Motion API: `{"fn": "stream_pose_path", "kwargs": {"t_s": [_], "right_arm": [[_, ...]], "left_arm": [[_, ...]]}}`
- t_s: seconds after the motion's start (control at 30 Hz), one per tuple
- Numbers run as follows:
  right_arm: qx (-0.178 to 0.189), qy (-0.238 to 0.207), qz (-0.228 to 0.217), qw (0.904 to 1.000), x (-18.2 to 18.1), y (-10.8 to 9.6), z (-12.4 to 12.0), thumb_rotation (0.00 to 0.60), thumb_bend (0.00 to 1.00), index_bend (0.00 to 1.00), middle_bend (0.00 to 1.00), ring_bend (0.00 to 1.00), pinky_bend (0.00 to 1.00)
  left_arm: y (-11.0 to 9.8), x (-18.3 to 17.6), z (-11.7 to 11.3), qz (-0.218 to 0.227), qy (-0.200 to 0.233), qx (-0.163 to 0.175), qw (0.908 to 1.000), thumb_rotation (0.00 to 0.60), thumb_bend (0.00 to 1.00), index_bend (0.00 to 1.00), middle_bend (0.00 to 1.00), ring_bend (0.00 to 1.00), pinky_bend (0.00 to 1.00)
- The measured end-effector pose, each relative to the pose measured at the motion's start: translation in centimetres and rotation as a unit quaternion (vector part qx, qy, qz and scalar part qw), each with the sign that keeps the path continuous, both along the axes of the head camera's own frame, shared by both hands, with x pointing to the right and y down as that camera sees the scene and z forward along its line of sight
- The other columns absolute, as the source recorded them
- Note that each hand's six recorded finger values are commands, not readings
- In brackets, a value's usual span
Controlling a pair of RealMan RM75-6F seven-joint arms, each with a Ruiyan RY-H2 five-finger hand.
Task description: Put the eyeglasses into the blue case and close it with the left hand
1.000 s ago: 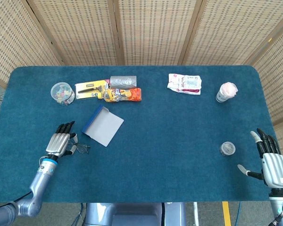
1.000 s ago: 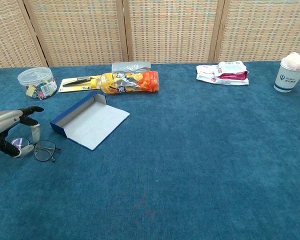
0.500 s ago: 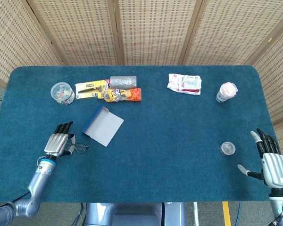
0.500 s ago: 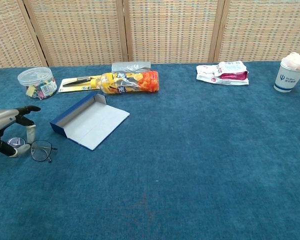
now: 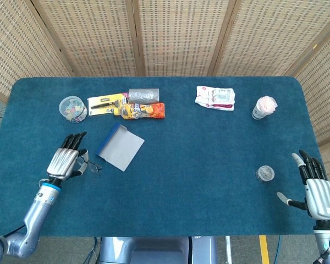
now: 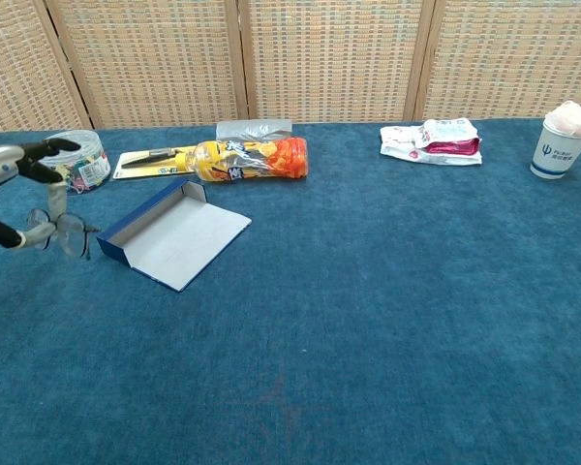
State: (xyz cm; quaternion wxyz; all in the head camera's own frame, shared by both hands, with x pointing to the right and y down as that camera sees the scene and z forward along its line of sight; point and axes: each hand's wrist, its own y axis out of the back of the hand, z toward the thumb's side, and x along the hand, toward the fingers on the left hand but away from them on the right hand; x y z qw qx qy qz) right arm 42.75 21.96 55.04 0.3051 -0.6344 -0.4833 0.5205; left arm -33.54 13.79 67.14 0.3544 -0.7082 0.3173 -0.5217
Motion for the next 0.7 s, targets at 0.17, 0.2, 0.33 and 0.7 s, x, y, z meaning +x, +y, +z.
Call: {"fn": "stream_pose_path", "kwargs": {"t_s": [0.17, 0.2, 0.33, 0.7], "right_arm": [[-0.002, -0.001, 0.000, 1.0000, 0.0, 0.0, 0.1, 0.600, 0.00, 0.00, 0.00, 0.00, 0.00], [-0.002, -0.002, 0.000, 1.0000, 0.0, -0.1, 0.1, 0.600, 0.00, 0.00, 0.00, 0.00, 0.00], [-0.004, -0.003, 0.001, 1.0000, 0.0, -0.1, 0.1, 0.600, 0.00, 0.00, 0.00, 0.00, 0.00], [-0.010, -0.015, 0.003, 0.9998, 0.0, -0.1, 0.2, 0.600, 0.00, 0.00, 0.00, 0.00, 0.00]], "left_arm": [[-3.0, 2.4, -1.2, -0.004, 0.036, 0.012, 0.9993, 0.600, 0.48, 0.60, 0.00, 0.00, 0.00], [-3.4, 2.9, -1.2, -0.007, 0.045, 0.009, 0.9989, 0.600, 0.48, 0.60, 0.00, 0.00, 0.00], [-5.4, 5.6, -1.2, -0.007, 0.075, -0.002, 0.9971, 0.600, 0.51, 0.63, 0.00, 0.00, 0.00], [-7.1, 8.8, 2.0, -0.122, 0.105, -0.082, 0.9835, 0.600, 0.57, 0.63, 0.00, 0.00, 0.00]]}}
